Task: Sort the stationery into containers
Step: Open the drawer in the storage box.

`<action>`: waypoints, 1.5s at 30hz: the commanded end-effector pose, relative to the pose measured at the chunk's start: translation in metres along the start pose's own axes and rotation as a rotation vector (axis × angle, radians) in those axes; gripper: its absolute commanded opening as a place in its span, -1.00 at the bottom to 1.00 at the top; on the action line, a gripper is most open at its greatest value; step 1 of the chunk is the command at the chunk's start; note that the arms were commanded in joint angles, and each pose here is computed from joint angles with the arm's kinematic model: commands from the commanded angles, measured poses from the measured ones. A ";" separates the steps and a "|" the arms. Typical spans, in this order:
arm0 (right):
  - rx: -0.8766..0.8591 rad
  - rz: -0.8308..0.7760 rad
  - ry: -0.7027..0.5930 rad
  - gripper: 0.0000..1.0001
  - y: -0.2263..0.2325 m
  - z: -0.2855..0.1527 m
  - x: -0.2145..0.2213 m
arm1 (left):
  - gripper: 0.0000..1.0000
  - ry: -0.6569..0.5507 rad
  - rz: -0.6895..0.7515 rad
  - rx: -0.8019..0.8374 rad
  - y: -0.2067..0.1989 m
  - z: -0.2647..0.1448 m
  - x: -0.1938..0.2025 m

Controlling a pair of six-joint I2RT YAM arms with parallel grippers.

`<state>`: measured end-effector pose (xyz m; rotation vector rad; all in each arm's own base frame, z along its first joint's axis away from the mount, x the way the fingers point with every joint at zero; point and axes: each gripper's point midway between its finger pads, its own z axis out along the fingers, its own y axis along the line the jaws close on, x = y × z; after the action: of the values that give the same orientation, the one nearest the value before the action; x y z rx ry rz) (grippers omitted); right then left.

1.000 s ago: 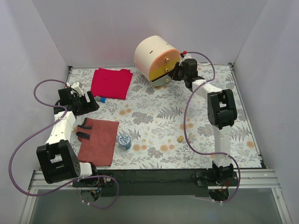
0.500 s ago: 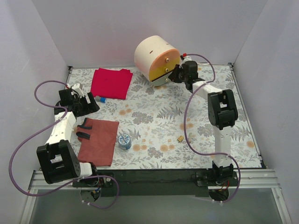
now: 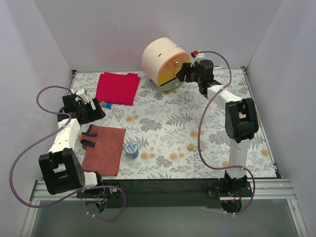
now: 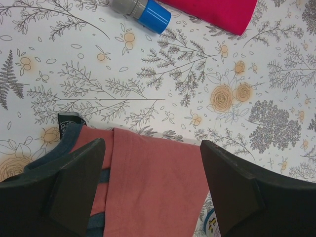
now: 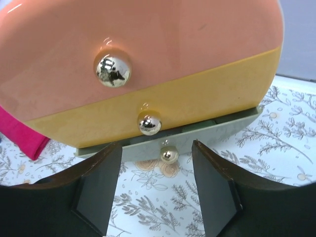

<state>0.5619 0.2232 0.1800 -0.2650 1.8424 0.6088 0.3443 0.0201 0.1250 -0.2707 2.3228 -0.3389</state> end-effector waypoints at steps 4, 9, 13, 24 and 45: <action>-0.038 -0.060 -0.090 0.23 0.004 0.018 -0.030 | 0.56 -0.032 0.006 0.002 -0.001 -0.008 -0.001; -0.043 -0.061 -0.089 0.15 0.003 0.024 -0.027 | 0.56 -0.027 0.006 0.004 -0.001 -0.006 0.000; -0.057 -0.057 -0.105 0.14 0.007 0.027 -0.031 | 0.56 -0.023 0.006 0.008 -0.001 -0.003 0.001; -0.078 -0.053 -0.111 0.07 0.016 0.042 -0.029 | 0.56 -0.024 0.005 0.002 0.001 -0.003 0.001; -0.040 -0.046 -0.046 -0.10 0.007 0.045 0.002 | 0.56 -0.018 0.000 0.008 0.001 0.002 0.001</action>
<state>0.5888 0.2509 0.1709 -0.3127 1.8007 0.6339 0.3412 0.0193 0.1168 -0.2761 2.3326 -0.3420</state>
